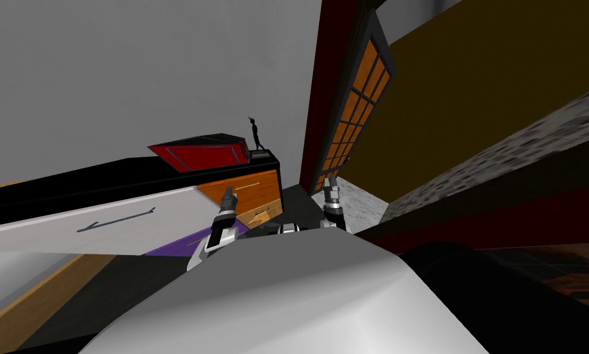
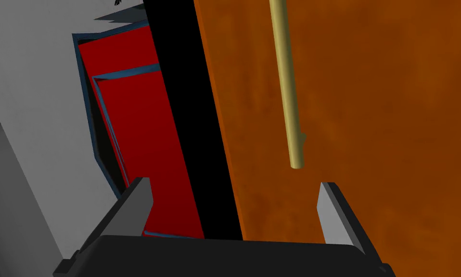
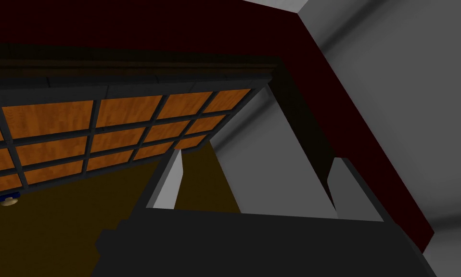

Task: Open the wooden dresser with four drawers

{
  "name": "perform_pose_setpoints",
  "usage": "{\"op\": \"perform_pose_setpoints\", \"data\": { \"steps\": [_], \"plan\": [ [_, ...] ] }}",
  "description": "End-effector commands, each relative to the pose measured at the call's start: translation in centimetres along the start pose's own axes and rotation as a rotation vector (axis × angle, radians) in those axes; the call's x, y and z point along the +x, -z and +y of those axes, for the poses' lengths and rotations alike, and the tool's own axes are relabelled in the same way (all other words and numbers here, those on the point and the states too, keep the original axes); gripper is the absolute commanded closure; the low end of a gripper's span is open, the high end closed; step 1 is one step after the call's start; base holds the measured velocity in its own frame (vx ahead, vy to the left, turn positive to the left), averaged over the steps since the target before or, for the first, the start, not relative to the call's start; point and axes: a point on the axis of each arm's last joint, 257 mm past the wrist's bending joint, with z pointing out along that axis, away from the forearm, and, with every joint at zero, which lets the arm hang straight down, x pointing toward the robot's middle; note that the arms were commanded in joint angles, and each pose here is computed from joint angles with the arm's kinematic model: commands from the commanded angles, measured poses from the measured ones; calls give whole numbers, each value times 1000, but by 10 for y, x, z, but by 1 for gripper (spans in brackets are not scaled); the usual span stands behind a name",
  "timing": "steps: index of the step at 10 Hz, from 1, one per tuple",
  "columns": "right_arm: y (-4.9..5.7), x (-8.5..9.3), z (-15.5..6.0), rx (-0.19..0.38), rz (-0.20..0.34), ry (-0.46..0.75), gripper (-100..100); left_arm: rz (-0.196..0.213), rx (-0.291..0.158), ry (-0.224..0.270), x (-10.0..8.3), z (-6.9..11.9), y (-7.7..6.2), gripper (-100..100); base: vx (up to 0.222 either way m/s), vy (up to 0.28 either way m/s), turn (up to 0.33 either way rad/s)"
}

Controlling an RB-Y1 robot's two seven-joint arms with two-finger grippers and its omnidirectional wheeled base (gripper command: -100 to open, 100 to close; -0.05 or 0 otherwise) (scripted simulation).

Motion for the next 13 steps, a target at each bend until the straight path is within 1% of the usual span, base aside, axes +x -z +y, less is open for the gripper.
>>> {"op": "perform_pose_setpoints", "data": {
  "steps": [1,3,5,6,8,9,10,11,12,13],
  "plan": [
    [0,0,0,0,0,0,0,-40,-54,43,3,22,6,-100,103,-68,42],
    [0,0,0,0,0,0,0,-74,-89,93,11,35,12,-100,91,-46,24],
    [0,0,0,0,0,0,0,-97,-110,133,19,42,17,-100,41,-29,15],
    [0,0,0,0,0,0,0,-90,-103,121,16,40,15,-100,12,-9,1],
    [0,0,0,0,0,0,0,-96,-105,121,11,32,9,-100,67,21,-25],
    [0,0,0,0,0,0,0,-95,-103,121,12,34,10,-100,42,14,-5],
    [0,0,0,0,0,0,0,-92,-105,123,15,40,14,100,-34,-7,45],
    [0,0,0,0,0,0,0,-93,-107,123,14,37,12,100,-14,1,16],
    [0,0,0,0,0,0,0,-90,-93,122,14,29,10,100,-111,-85,10],
    [0,0,0,0,0,0,0,-89,-95,122,14,29,10,100,-172,-63,20]
  ]
}}
